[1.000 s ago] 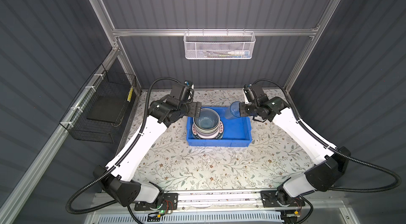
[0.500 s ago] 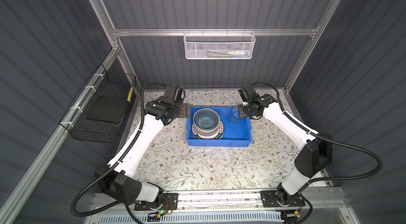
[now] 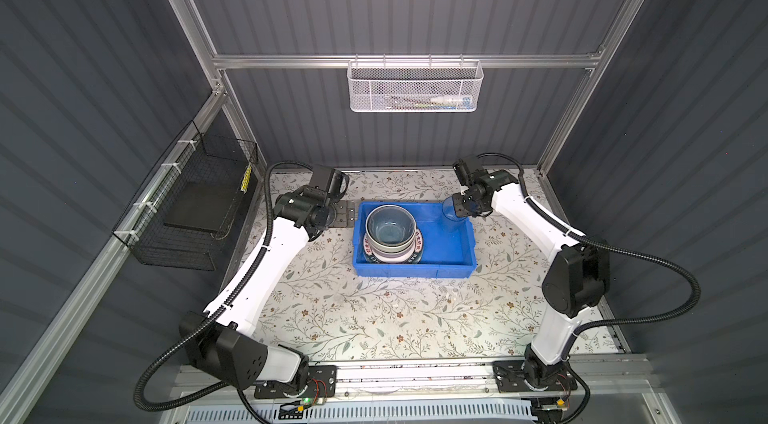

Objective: Place the mixed dishes into the plastic bin
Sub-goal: 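Lower the light blue cup upright into the bin corner and open the right gripper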

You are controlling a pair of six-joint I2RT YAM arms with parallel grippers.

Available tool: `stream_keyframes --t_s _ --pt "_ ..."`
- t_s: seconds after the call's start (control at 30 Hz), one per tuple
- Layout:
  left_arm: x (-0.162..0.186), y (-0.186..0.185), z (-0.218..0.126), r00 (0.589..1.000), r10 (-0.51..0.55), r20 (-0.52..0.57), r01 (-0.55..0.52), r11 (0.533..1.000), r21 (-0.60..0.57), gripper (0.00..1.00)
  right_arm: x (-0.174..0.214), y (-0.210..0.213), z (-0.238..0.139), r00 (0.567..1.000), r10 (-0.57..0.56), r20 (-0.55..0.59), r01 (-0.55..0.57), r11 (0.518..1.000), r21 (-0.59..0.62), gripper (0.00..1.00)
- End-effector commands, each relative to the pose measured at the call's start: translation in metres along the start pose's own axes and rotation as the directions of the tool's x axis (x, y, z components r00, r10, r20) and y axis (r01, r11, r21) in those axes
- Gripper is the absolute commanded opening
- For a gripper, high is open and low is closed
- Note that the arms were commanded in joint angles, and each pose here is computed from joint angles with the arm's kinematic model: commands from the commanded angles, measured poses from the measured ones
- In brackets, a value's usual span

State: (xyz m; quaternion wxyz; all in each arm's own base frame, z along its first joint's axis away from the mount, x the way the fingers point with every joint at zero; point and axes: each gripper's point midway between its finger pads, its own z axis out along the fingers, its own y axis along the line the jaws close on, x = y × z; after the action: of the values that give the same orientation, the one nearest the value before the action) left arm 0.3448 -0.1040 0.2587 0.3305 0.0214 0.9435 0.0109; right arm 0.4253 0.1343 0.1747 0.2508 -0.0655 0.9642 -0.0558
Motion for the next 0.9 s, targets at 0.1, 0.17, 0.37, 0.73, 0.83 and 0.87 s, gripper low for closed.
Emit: stream_keyframes --t_s 0.1,0.17,0.37,0.73,0.83,0.87 --pt "0.010 0.011 -0.003 1.000 -0.024 -0.010 0.024 0.999 -0.031 0.93 -0.007 -0.003 0.011 1.000 0.001 0.004 -0.001 1.000 0.009 0.00" --pt "0.014 0.011 -0.001 1.000 -0.022 -0.022 0.021 0.999 -0.033 0.93 -0.006 -0.003 0.015 1.000 0.000 -0.001 0.000 1.000 0.009 0.00" --pt "0.016 0.015 -0.002 1.000 -0.027 -0.015 0.026 0.999 -0.044 0.93 -0.003 -0.004 0.027 1.000 0.004 -0.021 -0.003 1.000 0.016 0.00" --pt "0.031 0.021 0.002 0.999 -0.025 -0.037 0.023 0.997 -0.070 0.93 -0.001 -0.008 0.035 0.999 0.019 -0.034 -0.018 1.000 0.022 0.13" --pt "0.033 0.023 0.002 0.999 -0.021 -0.041 0.018 0.997 -0.077 0.93 -0.001 -0.007 0.035 0.999 0.020 -0.034 -0.019 1.000 0.019 0.17" --pt "0.034 0.024 0.003 0.999 -0.020 -0.042 0.017 0.996 -0.082 0.93 -0.001 -0.008 0.034 0.999 0.023 -0.035 -0.022 1.000 0.018 0.18"
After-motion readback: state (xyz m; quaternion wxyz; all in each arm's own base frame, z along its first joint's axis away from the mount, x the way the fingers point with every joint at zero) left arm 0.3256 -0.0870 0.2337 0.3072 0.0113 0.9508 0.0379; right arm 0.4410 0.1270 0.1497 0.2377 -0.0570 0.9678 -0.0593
